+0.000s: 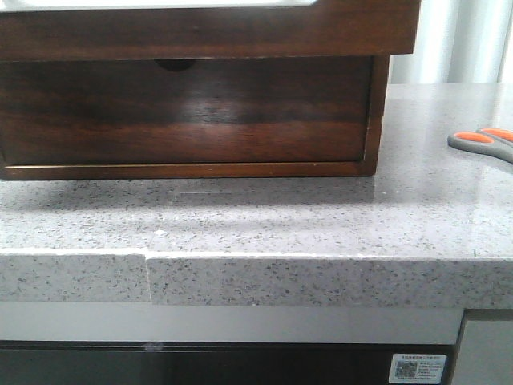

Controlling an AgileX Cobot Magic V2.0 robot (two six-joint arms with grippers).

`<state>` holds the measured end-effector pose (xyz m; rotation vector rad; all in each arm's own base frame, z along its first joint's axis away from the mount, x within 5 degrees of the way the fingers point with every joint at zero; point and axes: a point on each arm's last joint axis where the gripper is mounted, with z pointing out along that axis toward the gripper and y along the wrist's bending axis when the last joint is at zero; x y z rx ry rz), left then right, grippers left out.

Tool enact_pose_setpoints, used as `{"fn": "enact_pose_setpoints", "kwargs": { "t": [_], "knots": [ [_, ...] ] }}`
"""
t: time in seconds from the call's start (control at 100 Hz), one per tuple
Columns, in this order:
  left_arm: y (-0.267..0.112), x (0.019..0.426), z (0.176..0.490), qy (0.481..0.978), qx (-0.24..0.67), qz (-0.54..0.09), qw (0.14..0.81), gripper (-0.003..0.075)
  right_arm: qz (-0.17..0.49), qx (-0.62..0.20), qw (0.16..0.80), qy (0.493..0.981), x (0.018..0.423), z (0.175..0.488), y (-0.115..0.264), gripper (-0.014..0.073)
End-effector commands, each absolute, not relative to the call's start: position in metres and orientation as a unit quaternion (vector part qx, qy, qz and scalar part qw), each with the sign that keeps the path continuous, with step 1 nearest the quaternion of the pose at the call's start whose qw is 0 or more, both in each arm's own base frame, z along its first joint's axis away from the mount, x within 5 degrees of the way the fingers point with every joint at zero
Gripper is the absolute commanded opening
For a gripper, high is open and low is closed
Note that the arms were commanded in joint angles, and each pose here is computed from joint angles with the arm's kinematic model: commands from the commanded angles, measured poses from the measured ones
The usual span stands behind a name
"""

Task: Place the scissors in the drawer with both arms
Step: 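Lower the right gripper onto the grey-orange scissors and grasp them, then carry the scissors with the right gripper over the open drawer and release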

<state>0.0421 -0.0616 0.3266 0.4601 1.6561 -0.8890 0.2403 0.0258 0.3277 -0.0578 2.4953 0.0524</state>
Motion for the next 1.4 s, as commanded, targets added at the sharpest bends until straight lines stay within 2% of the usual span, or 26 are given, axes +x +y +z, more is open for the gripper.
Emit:
{"fn": "enact_pose_setpoints", "kwargs": {
  "t": [0.0, 0.19, 0.5, 0.85, 0.98, 1.02, 1.19, 1.31, 1.39],
  "knots": [
    [-0.061, 0.042, 0.339, 0.688, 0.18, -0.395, 0.581, -0.0019, 0.007, -0.02, 0.327, 0.945, 0.263, 0.329, 0.023, 0.0491],
    [-0.062, 0.041, 0.341, 0.684, 0.169, -0.414, 0.576, -0.0019, -0.002, -0.004, 0.281, 0.96, 0.293, 0.293, 0.014, 0.0491],
    [-0.061, 0.042, 0.341, 0.682, 0.163, -0.415, 0.58, -0.0019, -0.003, 0.001, 0.288, 0.958, 0.316, 0.271, 0.012, 0.0468],
    [-0.061, 0.042, 0.342, 0.682, 0.162, -0.414, 0.581, -0.0019, -0.003, 0.001, 0.275, 0.961, 0.322, 0.259, 0.011, 0.0123],
    [-0.061, 0.042, 0.342, 0.682, 0.162, -0.414, 0.581, -0.0019, -0.004, 0.001, 0.271, 0.963, 0.322, 0.259, 0.011, -0.0082],
    [-0.061, 0.042, 0.342, 0.682, 0.162, -0.414, 0.581, -0.0019, -0.004, 0.001, 0.272, 0.962, 0.322, 0.259, 0.011, -0.0078],
    [-0.061, 0.042, 0.342, 0.682, 0.162, -0.415, 0.58, -0.0019, -0.001, 0.001, 0.316, 0.949, 0.312, 0.283, 0.012, -0.0079],
    [-0.061, 0.042, 0.341, 0.682, 0.163, -0.415, 0.579, -0.0019, 0.008, -0.002, 0.412, 0.911, 0.292, 0.33, 0.014, -0.0078],
    [-0.061, 0.042, 0.341, 0.683, 0.164, -0.415, 0.579, -0.0019, 0.017, -0.008, 0.496, 0.868, 0.272, 0.374, 0.017, -0.0078]
  ]
}}
